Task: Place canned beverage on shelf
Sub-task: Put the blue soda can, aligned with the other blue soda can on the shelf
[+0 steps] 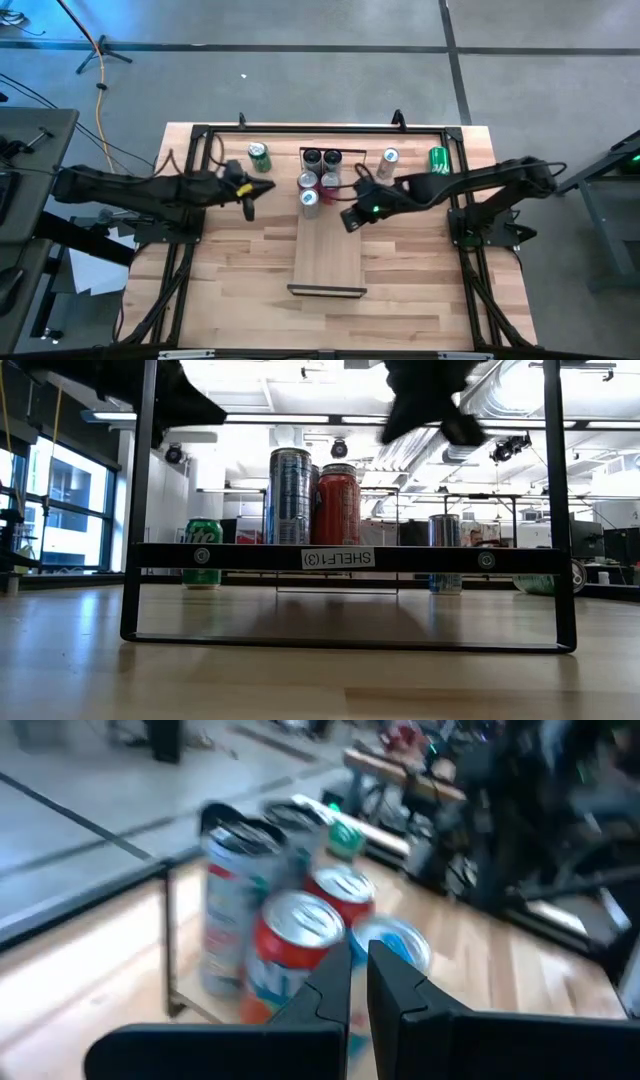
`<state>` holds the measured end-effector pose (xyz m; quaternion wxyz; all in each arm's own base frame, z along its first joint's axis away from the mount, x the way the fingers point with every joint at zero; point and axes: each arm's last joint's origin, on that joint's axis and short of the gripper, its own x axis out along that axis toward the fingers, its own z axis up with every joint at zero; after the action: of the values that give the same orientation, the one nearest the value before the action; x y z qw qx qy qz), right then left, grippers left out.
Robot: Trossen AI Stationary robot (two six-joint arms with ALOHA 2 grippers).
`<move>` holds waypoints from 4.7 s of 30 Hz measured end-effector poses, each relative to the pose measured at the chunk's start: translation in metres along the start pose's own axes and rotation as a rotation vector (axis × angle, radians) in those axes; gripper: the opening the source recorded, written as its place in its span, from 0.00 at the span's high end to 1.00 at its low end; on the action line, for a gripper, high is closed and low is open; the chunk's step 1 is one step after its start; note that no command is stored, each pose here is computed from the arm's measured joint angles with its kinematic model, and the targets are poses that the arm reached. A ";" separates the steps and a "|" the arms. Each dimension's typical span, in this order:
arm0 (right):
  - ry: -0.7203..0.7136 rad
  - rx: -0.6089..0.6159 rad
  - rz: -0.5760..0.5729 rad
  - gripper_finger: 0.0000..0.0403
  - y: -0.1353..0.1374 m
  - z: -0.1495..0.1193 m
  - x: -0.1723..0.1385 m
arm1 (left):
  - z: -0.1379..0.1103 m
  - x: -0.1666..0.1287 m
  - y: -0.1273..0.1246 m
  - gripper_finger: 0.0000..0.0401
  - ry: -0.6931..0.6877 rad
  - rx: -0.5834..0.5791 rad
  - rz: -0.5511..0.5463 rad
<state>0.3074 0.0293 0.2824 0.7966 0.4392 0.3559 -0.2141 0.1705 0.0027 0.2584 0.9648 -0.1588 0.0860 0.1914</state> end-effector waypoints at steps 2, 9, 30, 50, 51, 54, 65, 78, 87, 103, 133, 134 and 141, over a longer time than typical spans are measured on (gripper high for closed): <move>-0.004 0.023 0.029 1.00 0.005 -0.001 0.016 | 0.006 -0.008 0.003 1.00 -0.046 -0.014 0.007; 0.007 0.134 0.061 1.00 0.010 -0.003 0.052 | 0.023 -0.036 0.010 1.00 -0.182 -0.061 -0.037; -0.087 0.282 0.129 1.00 0.016 0.007 0.030 | 0.020 -0.062 0.018 1.00 -0.136 -0.058 -0.180; -0.285 -0.029 -0.236 1.00 -0.068 -0.023 -0.155 | 0.036 -0.058 0.012 1.00 -0.303 -0.170 -0.162; -0.289 -0.059 -0.230 1.00 -0.070 -0.024 -0.161 | 0.036 -0.058 0.012 1.00 -0.303 -0.177 -0.160; -0.321 -0.126 -0.202 1.00 -0.078 -0.025 -0.176 | 0.038 -0.058 0.013 1.00 -0.324 -0.221 -0.152; -0.483 -0.296 -0.102 1.00 -0.088 -0.020 -0.208 | 0.050 -0.064 0.013 1.00 -0.477 -0.190 -0.089; -0.705 -0.834 0.225 1.00 -0.043 -0.003 -0.223 | 0.052 -0.065 0.012 1.00 -0.492 -0.046 -0.091; -0.550 -0.768 0.244 1.00 -0.057 -0.016 -0.186 | 0.070 -0.068 0.005 1.00 -0.366 0.146 -0.067; -0.739 -0.714 0.370 1.00 -0.091 -0.034 -0.162 | 0.074 -0.072 0.005 1.00 -0.348 0.145 -0.060; -0.716 -0.652 0.389 0.98 -0.091 -0.034 -0.161 | 0.074 -0.072 0.007 1.00 -0.353 0.127 -0.006; -0.717 -0.649 0.388 0.96 -0.091 -0.034 -0.161 | 0.074 -0.072 0.007 1.00 -0.352 0.128 -0.001; -0.767 -0.629 0.315 0.66 -0.092 -0.032 -0.161 | 0.074 -0.072 0.008 1.00 -0.357 0.097 0.042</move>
<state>0.1294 0.0127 0.3425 0.9858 0.1167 0.0152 -0.1196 0.1090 0.0106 0.3417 0.9671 -0.0736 -0.0743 0.2321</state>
